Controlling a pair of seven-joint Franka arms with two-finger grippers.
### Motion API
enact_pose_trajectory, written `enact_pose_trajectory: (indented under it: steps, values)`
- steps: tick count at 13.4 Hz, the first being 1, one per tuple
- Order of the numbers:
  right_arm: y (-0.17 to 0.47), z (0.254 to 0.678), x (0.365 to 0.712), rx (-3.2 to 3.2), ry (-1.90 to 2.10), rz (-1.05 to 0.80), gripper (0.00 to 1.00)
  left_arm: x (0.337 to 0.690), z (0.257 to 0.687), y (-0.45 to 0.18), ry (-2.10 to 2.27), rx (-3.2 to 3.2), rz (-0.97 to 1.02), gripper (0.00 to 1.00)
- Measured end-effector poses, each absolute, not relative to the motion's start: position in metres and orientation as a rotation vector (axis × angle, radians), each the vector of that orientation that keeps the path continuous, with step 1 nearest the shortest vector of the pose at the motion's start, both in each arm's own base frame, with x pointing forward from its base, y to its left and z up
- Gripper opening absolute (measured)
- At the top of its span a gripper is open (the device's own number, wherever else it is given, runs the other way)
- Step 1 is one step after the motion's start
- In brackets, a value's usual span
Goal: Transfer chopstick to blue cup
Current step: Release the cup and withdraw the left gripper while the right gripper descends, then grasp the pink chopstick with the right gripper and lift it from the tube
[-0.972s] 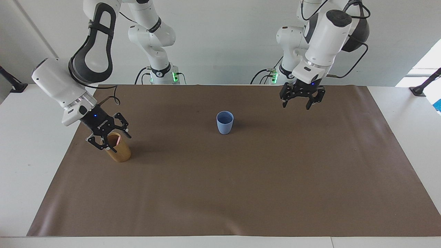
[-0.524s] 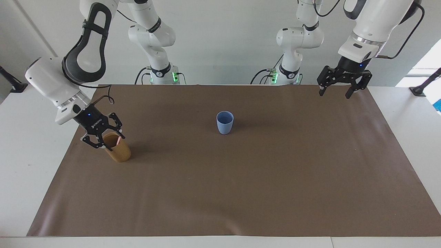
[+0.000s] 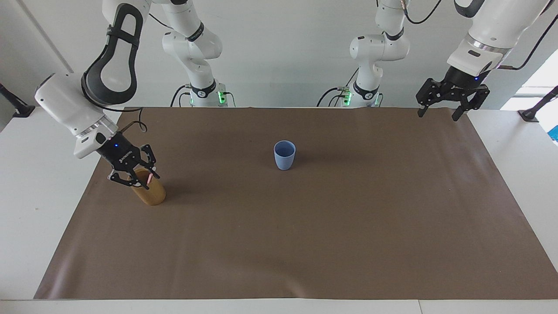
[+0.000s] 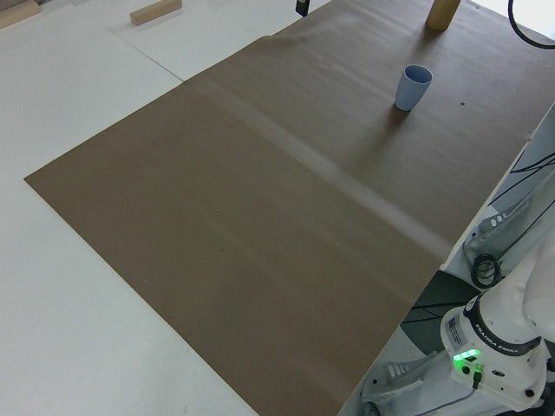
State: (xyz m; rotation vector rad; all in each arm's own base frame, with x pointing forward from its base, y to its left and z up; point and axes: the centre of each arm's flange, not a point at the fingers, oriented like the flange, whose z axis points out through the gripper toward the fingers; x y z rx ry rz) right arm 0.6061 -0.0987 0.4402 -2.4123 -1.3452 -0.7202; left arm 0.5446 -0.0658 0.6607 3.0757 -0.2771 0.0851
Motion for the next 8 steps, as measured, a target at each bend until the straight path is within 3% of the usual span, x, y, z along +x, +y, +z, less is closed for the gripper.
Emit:
enact_pose_trajectory:
  steps: [1, 4, 8]
  values:
    - [-0.0985, 0.4400, 0.6059, -2.410, -1.345, -0.718, 0.37, 0.5424, 0.6587, -0.0671, -0.282, 3.077, 0.062, 1.00]
    - [-0.0981, 0.4396, 0.6055, -2.406, -1.344, -0.713, 0.08, 0.5406, 0.6564, -0.0642, -0.274, 3.083, 0.041, 1.00]
    - [-0.0976, 0.4408, 0.6056, -2.401, -1.346, -0.712, 0.08, 0.5369, 0.6527, -0.0609, -0.257, 3.086, 0.015, 1.00]
